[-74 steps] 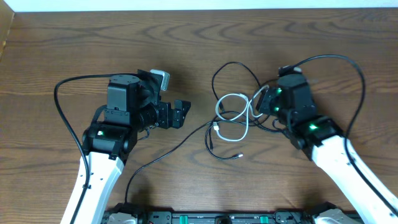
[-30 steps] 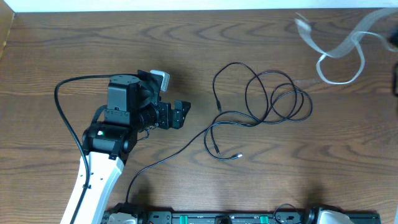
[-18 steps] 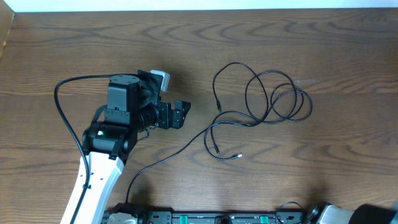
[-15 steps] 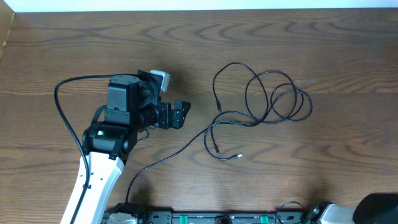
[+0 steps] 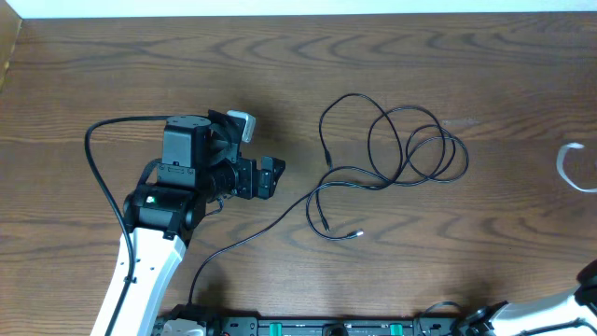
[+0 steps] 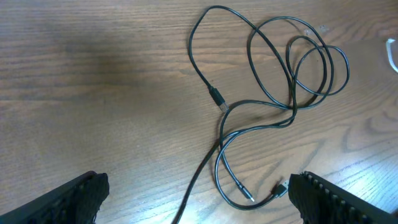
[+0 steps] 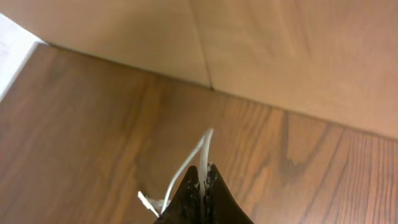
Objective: Untangle cables
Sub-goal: 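Place the white cable off the table's right side with the right gripper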
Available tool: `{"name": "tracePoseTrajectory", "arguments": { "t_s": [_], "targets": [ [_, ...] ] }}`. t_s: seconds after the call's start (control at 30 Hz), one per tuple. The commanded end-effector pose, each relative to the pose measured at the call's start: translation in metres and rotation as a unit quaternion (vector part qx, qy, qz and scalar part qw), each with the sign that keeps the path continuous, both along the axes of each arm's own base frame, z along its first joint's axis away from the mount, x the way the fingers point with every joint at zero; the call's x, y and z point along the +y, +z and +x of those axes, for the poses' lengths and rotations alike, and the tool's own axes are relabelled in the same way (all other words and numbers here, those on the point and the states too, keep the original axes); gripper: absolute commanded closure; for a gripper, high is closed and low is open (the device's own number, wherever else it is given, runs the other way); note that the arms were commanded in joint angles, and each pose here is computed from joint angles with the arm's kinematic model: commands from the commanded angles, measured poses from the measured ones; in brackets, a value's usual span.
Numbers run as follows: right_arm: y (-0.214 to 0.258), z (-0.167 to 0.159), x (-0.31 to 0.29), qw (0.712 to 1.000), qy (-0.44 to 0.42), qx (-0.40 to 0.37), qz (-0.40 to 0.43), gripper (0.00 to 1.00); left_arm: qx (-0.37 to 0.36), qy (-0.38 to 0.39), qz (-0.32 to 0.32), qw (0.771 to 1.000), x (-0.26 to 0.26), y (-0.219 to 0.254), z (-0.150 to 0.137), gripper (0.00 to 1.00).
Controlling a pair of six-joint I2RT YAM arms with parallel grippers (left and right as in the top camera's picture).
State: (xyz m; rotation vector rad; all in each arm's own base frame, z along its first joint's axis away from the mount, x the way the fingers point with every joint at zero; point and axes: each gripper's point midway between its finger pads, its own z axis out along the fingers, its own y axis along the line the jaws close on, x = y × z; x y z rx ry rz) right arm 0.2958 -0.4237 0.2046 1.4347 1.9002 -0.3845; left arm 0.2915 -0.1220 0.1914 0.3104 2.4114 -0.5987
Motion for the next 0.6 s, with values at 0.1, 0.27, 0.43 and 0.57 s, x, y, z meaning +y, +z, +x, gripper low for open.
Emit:
{"name": "tracePoseTrajectory", "arguments": {
  "t_s": [0.1,0.27,0.43,0.57],
  "targets": [
    [-0.045,0.005,0.013,0.994,0.034,-0.023,0.103,0.36,-0.004,-0.01,0.001,1.0,-0.002,0.001,0.0,0.02],
    [-0.069,0.018,0.058,0.979,0.078,-0.013,0.189,0.01,-0.004,-0.01,0.001,1.0,-0.002,0.001,-0.001,0.02],
    [-0.077,0.046,0.117,0.96,0.141,0.009,0.243,0.01,-0.004,-0.01,0.001,1.0,-0.002,0.001,-0.001,0.02],
    [-0.08,0.073,0.174,0.937,0.205,0.025,0.28,0.01,0.002,-0.01,0.001,1.0,-0.002,-0.001,-0.002,0.02]
  ]
}}
